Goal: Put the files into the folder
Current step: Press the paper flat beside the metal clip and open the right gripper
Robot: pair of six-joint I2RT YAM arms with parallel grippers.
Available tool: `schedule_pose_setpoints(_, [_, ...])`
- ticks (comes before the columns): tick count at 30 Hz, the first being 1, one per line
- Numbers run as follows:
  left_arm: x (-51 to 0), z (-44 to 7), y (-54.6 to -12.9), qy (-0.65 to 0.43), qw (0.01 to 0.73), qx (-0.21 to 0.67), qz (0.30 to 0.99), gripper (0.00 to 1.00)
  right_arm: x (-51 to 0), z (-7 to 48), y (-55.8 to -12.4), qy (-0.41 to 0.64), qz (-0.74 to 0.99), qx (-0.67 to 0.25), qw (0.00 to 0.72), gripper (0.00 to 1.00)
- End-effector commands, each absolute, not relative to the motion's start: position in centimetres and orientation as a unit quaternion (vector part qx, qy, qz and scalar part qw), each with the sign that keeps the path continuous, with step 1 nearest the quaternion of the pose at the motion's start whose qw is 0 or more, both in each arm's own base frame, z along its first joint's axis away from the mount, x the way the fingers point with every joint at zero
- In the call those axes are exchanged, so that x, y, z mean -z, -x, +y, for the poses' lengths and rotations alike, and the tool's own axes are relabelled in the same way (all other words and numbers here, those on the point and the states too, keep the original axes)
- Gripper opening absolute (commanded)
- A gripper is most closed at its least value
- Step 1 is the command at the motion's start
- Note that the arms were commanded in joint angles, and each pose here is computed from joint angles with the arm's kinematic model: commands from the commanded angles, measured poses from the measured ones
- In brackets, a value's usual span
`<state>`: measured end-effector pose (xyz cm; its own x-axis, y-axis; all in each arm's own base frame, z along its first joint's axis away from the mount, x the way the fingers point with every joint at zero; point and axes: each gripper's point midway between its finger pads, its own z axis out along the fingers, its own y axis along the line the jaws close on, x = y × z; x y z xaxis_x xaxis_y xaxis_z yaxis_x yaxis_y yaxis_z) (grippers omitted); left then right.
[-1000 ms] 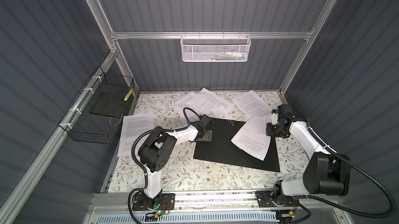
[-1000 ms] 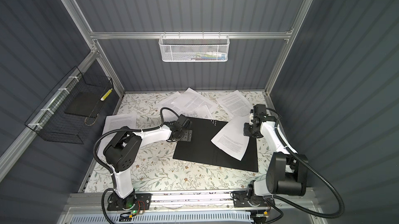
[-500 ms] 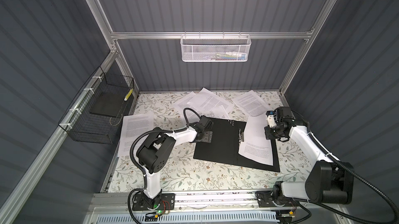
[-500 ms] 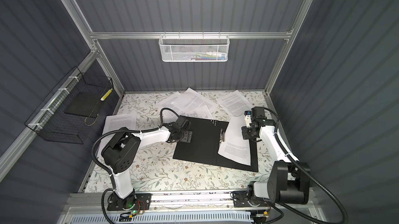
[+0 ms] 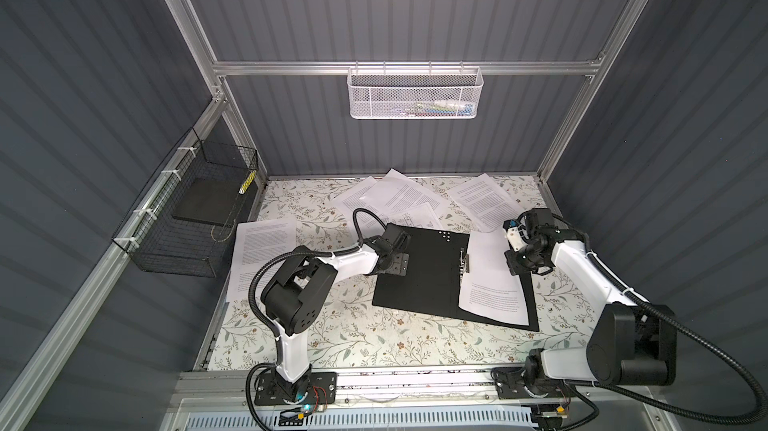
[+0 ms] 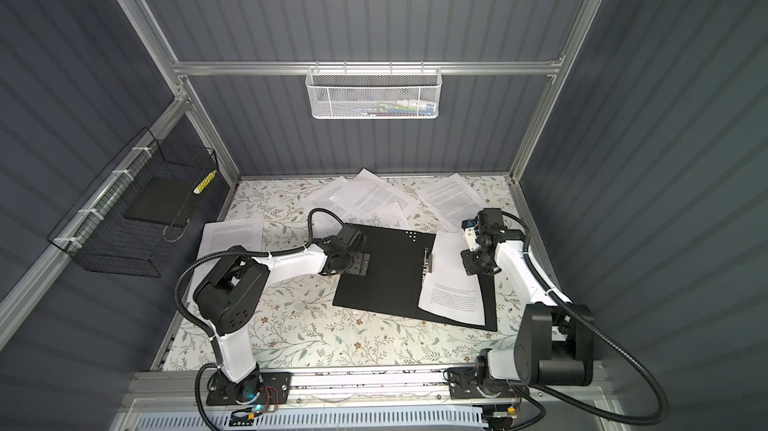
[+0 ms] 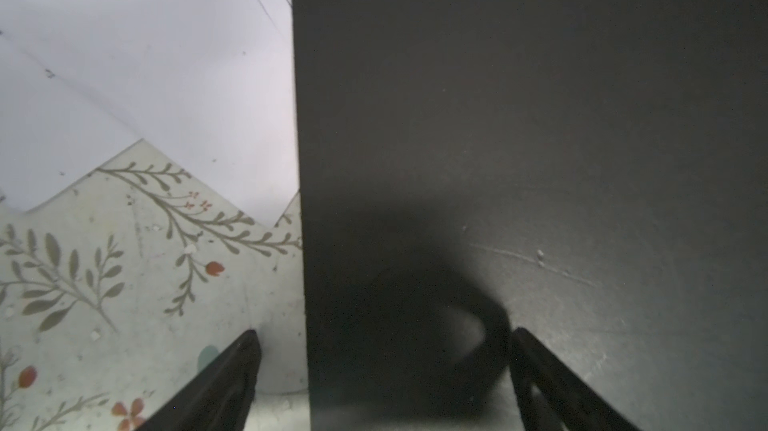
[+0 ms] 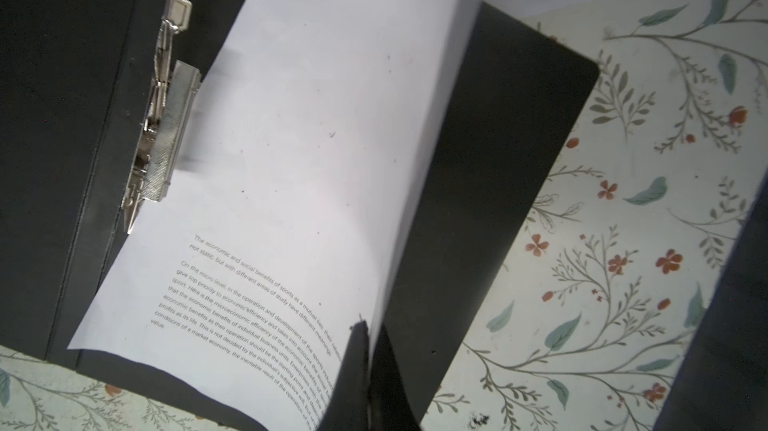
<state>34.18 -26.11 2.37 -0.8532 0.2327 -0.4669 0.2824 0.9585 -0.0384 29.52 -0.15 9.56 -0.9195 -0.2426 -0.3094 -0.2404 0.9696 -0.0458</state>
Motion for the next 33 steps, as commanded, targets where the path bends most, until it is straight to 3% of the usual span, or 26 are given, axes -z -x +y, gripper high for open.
schedule_pose_setpoints(1, [0.3, -24.9, -30.8, -0.149, 0.163, 0.047, 0.974, 0.93, -10.9, -0.9, -30.5, 0.117, 0.975, 0.009, 0.187, 0.0])
schedule_pose_setpoints(17, [0.6, -25.2, -30.6, -0.15, 0.158, 0.055, 0.975, 0.93, -9.1, -1.5, -29.8, 0.192, 0.963, 0.003, 0.19, 0.0])
schedule_pose_setpoints(33, [0.7, -25.2, -30.6, -0.151, 0.155, 0.054, 0.975, 0.93, -9.2, -0.6, -30.0, 0.199, 0.958, -0.027, 0.203, 0.0])
